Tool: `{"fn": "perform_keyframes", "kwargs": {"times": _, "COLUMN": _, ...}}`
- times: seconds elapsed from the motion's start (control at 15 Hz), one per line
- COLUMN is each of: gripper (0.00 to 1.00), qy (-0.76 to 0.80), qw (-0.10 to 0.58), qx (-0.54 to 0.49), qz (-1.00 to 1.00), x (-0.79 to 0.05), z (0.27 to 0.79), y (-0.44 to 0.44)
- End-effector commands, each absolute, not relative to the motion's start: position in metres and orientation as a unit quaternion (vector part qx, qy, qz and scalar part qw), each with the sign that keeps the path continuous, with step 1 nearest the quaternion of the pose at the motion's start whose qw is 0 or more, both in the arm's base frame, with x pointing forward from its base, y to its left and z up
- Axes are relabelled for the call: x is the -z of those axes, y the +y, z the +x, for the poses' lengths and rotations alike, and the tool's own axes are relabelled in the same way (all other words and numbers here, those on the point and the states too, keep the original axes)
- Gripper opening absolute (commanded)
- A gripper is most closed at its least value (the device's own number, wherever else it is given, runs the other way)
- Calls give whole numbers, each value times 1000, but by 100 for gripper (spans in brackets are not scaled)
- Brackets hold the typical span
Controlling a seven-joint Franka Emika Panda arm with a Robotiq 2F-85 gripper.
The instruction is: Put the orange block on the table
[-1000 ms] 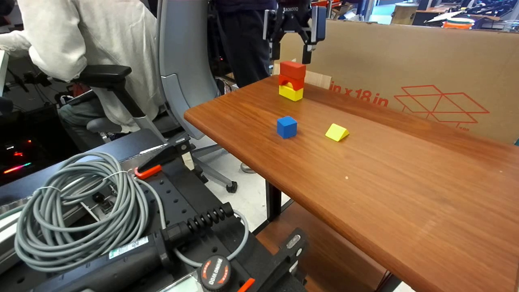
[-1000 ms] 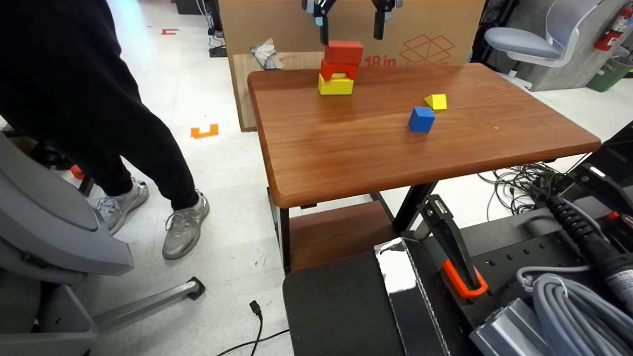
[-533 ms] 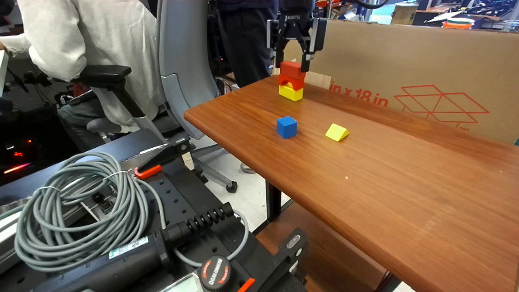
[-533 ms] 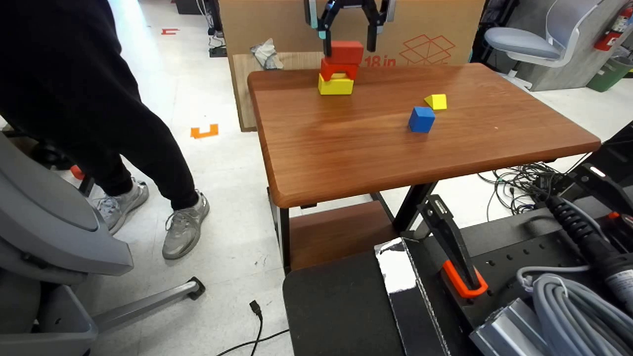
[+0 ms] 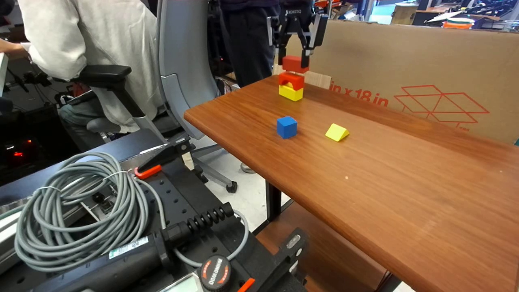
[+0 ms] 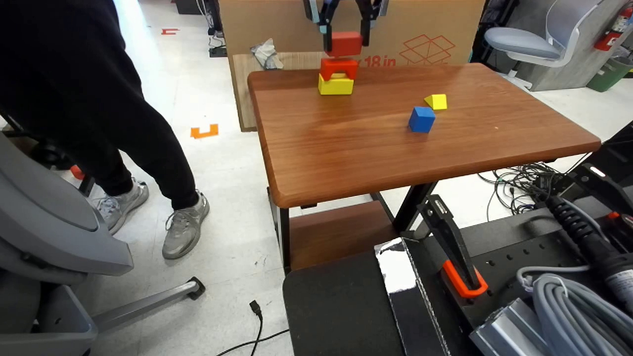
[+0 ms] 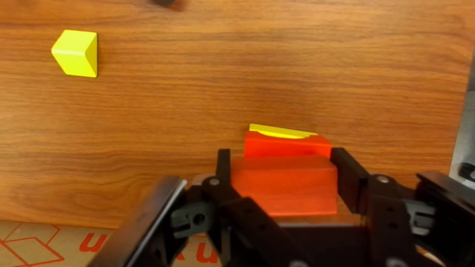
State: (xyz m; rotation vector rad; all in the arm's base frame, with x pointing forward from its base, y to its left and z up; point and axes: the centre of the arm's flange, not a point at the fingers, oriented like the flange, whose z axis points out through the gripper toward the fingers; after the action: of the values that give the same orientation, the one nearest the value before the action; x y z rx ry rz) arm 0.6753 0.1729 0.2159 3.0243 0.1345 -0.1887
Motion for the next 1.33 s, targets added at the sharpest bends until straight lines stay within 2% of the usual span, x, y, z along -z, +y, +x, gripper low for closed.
{"fn": "perform_keyframes", "kwargs": {"times": 0.0, "gripper": 42, "qy": 86, "qw": 77, "qx": 40, "qz": 993, "x": -246, "z": 646, "y": 172}}
{"fn": "perform_keyframes", "kwargs": {"times": 0.4, "gripper": 42, "qy": 144, "qw": 139, "qx": 11, "qz": 980, "x": -256, "z": 587, "y": 189}}
{"fn": "perform_keyframes", "kwargs": {"times": 0.73, "gripper": 42, "qy": 157, "qw": 120, "qx": 46, "qz": 979, "x": -246, "z": 550, "y": 192}}
{"fn": "perform_keyframes", "kwargs": {"times": 1.27, "gripper": 42, "qy": 134, "qw": 140, "qx": 92, "qz": 977, "x": -194, "z": 537, "y": 179}}
